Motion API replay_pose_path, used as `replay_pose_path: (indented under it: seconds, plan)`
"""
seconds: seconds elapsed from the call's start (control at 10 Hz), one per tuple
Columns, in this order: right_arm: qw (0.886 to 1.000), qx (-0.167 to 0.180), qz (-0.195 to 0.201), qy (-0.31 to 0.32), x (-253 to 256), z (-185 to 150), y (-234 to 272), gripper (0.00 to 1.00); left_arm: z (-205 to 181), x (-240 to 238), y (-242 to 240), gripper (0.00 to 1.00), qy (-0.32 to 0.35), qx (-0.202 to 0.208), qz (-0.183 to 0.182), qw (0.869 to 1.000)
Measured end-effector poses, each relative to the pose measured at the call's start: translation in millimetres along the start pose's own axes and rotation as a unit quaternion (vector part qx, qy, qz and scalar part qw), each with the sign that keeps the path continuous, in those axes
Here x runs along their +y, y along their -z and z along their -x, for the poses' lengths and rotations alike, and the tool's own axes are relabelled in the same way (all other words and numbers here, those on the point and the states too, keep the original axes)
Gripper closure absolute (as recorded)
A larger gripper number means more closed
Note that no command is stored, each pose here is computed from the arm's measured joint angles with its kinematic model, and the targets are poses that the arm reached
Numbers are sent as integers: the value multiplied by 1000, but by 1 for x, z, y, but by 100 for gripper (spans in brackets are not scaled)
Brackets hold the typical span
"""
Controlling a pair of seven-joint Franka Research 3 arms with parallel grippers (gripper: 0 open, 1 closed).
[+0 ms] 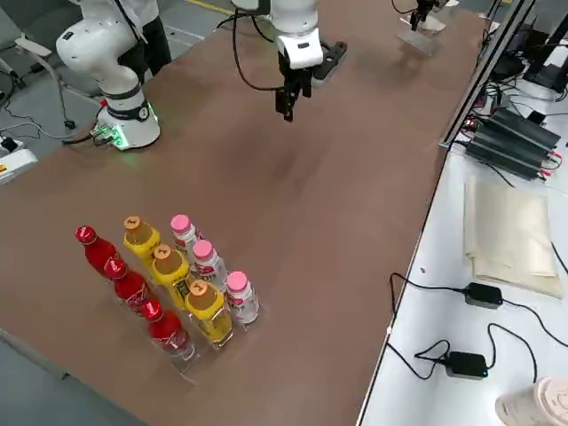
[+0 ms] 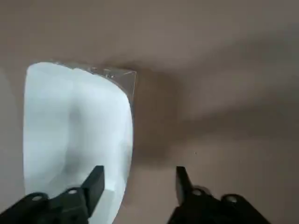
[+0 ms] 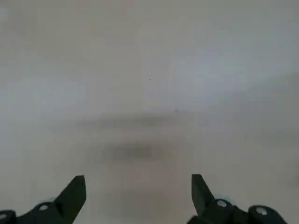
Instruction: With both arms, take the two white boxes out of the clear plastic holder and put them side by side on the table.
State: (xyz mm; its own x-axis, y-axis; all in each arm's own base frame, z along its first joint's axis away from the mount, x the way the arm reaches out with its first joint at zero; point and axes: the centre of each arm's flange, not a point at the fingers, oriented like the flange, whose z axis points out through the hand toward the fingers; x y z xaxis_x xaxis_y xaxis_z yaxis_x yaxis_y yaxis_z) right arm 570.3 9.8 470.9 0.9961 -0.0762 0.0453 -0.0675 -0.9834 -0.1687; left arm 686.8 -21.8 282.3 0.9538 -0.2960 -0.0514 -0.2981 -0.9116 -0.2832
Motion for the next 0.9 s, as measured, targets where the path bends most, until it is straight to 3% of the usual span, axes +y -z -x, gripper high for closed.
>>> replay_pose_path:
  seconds: [0.6, 0.7, 0.9]
  plan:
    - [999, 20, -26, -3, -43, 16, -47, 0, 7, -9, -16, 78, -7, -15, -15, 1000]
    - [999, 28, -26, -6, -56, 22, -62, 0, 6, -9, -14, 93, -7, -12, -16, 1000]
    - [998, 28, -47, -26, -86, 42, -92, 0, -3, 1, 5, 98, -3, 0, -18, 1000]
